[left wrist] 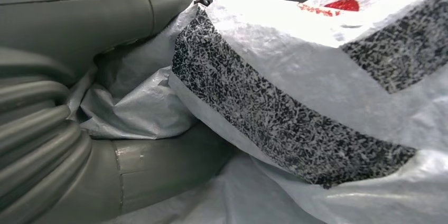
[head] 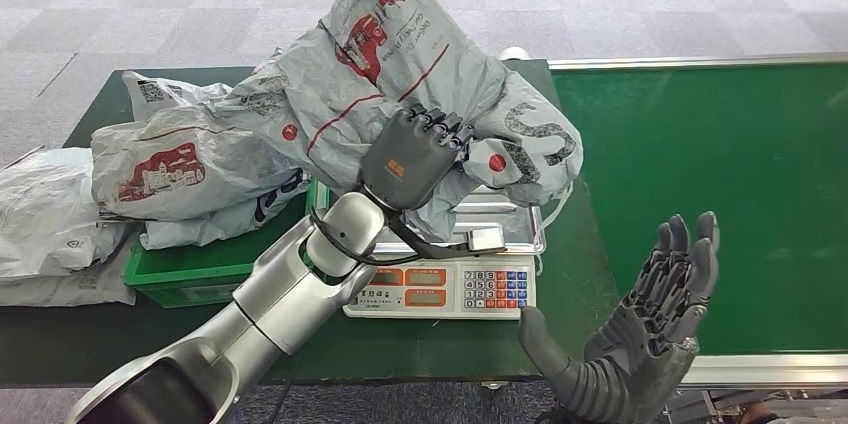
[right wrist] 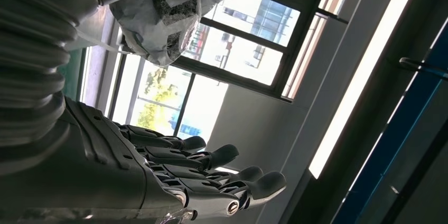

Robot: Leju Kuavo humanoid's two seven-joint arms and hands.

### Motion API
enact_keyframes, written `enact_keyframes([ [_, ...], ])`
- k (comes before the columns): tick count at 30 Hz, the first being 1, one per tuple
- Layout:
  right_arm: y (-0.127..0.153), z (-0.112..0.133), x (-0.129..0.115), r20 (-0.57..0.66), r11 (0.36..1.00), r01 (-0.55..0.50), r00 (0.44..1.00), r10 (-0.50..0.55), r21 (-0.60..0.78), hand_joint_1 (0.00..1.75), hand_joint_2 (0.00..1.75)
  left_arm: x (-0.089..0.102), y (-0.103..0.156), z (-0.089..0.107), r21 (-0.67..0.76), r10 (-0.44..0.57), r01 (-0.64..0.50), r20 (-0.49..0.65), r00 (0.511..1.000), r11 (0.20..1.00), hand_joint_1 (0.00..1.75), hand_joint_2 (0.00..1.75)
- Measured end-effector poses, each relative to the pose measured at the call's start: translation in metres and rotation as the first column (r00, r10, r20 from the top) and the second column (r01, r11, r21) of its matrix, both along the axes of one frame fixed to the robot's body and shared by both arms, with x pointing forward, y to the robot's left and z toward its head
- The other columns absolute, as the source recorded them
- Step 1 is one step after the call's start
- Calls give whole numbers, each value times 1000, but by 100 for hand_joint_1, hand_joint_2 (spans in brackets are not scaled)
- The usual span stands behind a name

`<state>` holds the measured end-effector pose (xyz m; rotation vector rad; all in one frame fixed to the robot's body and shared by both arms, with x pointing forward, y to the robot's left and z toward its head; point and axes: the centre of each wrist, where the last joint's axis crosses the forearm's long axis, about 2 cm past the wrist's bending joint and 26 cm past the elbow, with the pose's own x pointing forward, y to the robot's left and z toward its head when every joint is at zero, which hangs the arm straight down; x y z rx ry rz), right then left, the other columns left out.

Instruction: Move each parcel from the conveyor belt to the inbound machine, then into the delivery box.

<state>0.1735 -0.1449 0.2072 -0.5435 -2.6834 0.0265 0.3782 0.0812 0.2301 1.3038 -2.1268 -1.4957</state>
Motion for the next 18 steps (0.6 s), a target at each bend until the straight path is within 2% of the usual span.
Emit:
enact_keyframes([
  [10, 1, 3, 5, 11, 1000, -5, 1000, 4, 15, 0, 175, -3, 0, 15, -87, 43, -33, 113, 993, 996, 175, 175],
  [12, 2, 4, 6, 15, 1000, -5, 1000, 5, 14, 0, 175, 1, 1, 22, -95, 85, -73, 133, 987, 993, 175, 175],
  [15, 3, 4, 8, 16, 1000, -4, 1000, 4, 12, 0, 175, 16, 10, 29, -82, 183, -171, 162, 970, 982, 175, 175],
  [18, 4, 4, 9, 14, 1000, -5, 1000, 5, 8, 0, 175, 47, 41, 32, 5, 266, -272, 185, 946, 962, 175, 175],
])
